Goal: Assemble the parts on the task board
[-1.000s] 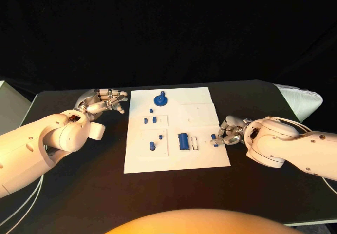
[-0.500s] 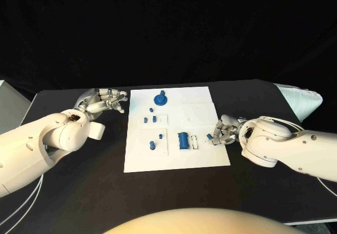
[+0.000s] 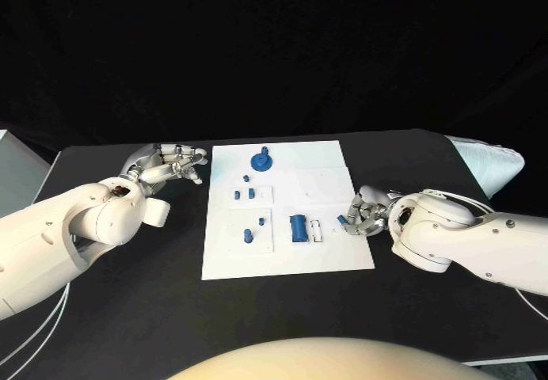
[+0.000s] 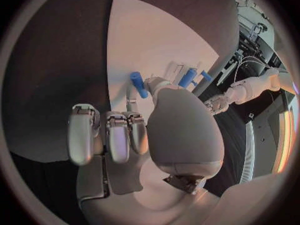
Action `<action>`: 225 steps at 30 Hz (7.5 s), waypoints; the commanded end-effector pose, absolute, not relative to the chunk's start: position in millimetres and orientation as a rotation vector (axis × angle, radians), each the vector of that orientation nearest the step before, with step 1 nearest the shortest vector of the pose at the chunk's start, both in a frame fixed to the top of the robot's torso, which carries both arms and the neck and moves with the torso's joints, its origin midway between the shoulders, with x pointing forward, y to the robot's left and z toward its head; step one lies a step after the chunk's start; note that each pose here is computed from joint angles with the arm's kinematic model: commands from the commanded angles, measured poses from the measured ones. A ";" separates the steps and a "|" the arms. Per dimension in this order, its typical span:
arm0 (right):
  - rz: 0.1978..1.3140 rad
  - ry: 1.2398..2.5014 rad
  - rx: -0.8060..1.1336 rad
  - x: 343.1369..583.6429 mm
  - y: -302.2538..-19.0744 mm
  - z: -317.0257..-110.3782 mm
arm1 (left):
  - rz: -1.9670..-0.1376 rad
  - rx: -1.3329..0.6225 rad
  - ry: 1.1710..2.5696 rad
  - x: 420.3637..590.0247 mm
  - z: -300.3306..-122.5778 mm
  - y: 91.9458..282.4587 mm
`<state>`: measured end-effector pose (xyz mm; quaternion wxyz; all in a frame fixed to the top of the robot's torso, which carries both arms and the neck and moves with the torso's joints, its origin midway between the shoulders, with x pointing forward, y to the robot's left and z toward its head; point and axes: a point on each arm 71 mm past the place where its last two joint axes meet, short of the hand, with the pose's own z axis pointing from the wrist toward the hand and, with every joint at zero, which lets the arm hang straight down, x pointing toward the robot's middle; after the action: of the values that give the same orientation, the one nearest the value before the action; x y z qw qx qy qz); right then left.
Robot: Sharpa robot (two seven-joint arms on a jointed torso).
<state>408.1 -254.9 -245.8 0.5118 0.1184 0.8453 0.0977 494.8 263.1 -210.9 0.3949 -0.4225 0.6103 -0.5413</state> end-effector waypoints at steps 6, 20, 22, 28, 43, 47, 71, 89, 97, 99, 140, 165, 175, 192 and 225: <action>0.252 2.064 0.362 400.8 -256.0 -247.2 | -1.385 -1.069 1.557 494.0 -210.6 261.9; 0.384 2.108 0.453 396.7 -230.2 -234.4 | -1.385 -1.070 1.562 493.8 -210.7 261.6; 0.393 2.116 0.455 397.8 -226.2 -235.1 | -1.386 -1.070 1.563 493.7 -210.7 261.4; 0.406 2.129 0.451 401.7 -217.3 -238.4 | -1.389 -1.069 1.567 493.6 -210.7 260.5; 0.391 2.149 0.429 409.0 -208.2 -245.0 | -1.390 -1.068 1.571 493.3 -210.7 260.5; 0.388 2.155 0.421 409.5 -206.8 -246.1 | -1.390 -1.068 1.574 493.2 -210.8 260.5; 0.382 2.167 0.410 409.2 -204.0 -247.1 | -1.389 -1.069 1.584 492.7 -211.1 261.3; 0.414 2.172 0.404 406.2 -199.1 -245.7 | -1.387 -1.068 1.590 492.5 -211.2 261.8; 0.420 2.167 0.406 406.4 -199.8 -245.4 | -1.385 -1.068 1.591 492.5 -211.3 261.9; 0.424 2.163 0.406 406.3 -199.9 -245.0 | -1.384 -1.068 1.591 492.6 -211.4 262.0; 0.466 2.167 0.361 399.6 -213.9 -241.5 | -1.375 -1.071 1.595 493.3 -214.9 261.3; 0.423 2.130 0.345 409.7 -209.9 -249.2 | -1.380 -1.069 1.593 492.9 -214.6 260.5; 0.414 2.123 0.344 410.8 -212.0 -251.0 | -1.381 -1.069 1.593 493.0 -214.8 260.1; 0.435 2.087 0.354 409.4 -221.5 -246.3 | -1.379 -1.074 1.593 492.4 -217.1 260.3; 0.960 1.479 0.850 498.7 -277.7 -226.7 | -1.396 -1.132 1.429 499.2 -224.9 261.1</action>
<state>494.5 -276.2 -234.8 0.5468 0.3309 0.6889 0.3420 497.5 259.7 -228.0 0.3938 -0.4416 0.5966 -0.5422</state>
